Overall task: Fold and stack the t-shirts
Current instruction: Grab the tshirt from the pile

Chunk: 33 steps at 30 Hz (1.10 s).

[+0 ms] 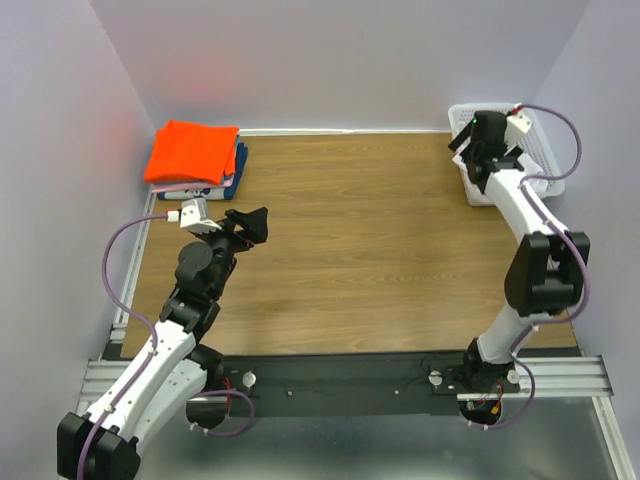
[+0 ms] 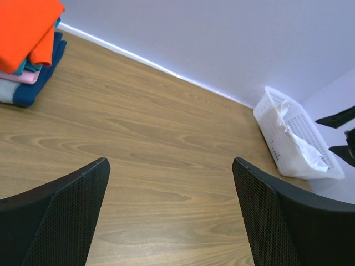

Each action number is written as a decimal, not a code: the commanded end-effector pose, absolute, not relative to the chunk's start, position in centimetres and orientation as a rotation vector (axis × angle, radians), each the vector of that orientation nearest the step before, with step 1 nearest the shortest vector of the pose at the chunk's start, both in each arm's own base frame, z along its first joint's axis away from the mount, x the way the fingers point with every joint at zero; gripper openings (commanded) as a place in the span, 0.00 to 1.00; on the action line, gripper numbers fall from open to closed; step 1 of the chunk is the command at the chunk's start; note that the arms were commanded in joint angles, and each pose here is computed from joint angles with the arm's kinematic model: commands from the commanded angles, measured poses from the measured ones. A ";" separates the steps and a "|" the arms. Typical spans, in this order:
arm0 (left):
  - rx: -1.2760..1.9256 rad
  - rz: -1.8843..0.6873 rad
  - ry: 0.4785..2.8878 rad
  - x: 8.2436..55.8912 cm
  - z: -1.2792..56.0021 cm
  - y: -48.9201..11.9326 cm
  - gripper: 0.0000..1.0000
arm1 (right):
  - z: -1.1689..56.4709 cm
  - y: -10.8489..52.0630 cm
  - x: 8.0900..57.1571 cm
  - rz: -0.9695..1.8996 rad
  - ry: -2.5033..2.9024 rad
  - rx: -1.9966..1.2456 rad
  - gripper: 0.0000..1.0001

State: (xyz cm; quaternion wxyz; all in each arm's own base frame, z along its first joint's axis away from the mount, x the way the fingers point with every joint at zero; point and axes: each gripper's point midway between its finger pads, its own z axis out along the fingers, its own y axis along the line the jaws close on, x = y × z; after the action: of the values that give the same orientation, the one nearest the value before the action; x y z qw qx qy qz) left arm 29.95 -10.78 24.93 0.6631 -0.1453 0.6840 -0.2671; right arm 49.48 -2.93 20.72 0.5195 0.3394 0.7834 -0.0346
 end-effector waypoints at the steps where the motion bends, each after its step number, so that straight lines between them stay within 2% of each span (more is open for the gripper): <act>1: -0.333 -0.584 1.503 29.9 25.3 -10.2 0.98 | 21.9 -6.9 53.6 -0.137 1.868 0.802 1.00; 7: -0.333 -0.563 1.551 30.6 24.7 -10.5 0.98 | 17.7 -11.5 57.2 -0.158 1.915 0.867 1.00; 14: -0.336 -0.542 1.583 31.2 23.9 -10.6 0.98 | 14.8 -12.9 61.0 -0.113 1.975 0.820 1.00; 20: -0.346 -0.524 1.596 31.6 23.5 -10.5 0.98 | 10.4 -15.7 60.9 -0.232 2.032 0.851 1.00; 33: -0.348 -0.503 1.626 32.1 23.0 -10.6 0.98 | 2.1 -15.4 59.8 -0.243 2.197 0.901 1.00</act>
State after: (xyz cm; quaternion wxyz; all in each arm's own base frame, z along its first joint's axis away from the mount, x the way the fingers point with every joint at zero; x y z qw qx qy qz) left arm 31.70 -10.96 21.74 0.6351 -0.1479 0.7222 -0.2306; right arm 60.60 -15.25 4.14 0.4004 0.3509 0.8420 -0.0869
